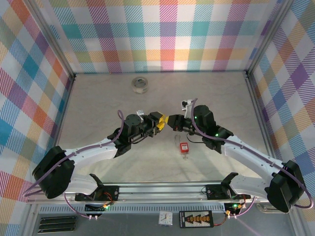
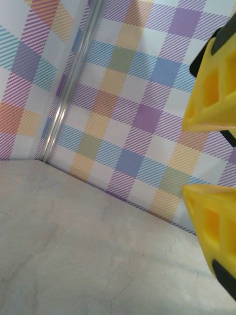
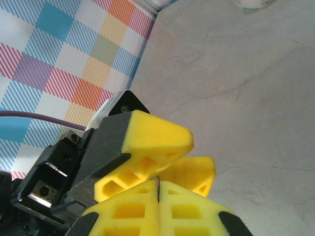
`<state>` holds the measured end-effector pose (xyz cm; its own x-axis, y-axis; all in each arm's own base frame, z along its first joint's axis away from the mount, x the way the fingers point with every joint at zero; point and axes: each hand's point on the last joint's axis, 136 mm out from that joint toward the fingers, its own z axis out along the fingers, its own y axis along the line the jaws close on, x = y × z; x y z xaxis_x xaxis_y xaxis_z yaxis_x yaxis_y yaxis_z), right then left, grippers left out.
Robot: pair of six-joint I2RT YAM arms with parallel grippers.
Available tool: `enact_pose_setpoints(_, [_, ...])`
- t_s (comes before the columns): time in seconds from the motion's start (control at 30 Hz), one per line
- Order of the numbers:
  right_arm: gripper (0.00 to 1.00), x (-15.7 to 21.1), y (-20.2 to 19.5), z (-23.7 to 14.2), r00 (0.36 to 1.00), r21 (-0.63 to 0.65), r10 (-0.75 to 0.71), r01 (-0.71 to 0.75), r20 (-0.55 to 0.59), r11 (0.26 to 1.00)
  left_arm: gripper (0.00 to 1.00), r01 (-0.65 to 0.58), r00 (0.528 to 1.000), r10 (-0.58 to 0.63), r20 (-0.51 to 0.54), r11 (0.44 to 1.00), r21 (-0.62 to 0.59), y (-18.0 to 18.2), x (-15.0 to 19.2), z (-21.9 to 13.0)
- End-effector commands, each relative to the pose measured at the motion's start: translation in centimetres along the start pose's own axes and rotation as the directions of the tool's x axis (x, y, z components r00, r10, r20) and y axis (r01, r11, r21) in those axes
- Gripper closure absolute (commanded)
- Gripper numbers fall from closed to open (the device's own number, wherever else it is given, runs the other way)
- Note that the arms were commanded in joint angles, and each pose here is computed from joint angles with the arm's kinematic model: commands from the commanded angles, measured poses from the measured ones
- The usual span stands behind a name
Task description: Unlock with the key
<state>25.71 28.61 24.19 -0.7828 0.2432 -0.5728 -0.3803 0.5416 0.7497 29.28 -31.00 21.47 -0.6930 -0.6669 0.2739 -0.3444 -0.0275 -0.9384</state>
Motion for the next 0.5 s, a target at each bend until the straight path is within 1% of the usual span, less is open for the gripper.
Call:
enact_pose_setpoints(0.0, [1.00, 0.06, 0.98, -0.55, 0.999, -0.036, -0.031, 0.032, 0.009, 0.999, 0.72, 0.004, 1.000, -0.004, 0.010, 1.000, 0.031, -0.48, -0.45, -0.07])
enact_pose_setpoints(0.23, [1.00, 0.53, 1.15, -0.67, 0.998, -0.048, -0.058, 0.057, -0.010, 0.997, 0.82, -0.009, 1.000, 0.009, 0.020, 1.000, 0.010, 0.03, -0.76, -0.01])
enact_pose_setpoints(0.47, [1.00, 1.01, 1.55, -0.80, 0.995, -0.065, -0.098, 0.096, -0.032, 0.993, 1.00, -0.023, 0.999, 0.023, 0.027, 1.000, -0.009, 0.41, -1.00, 0.17])
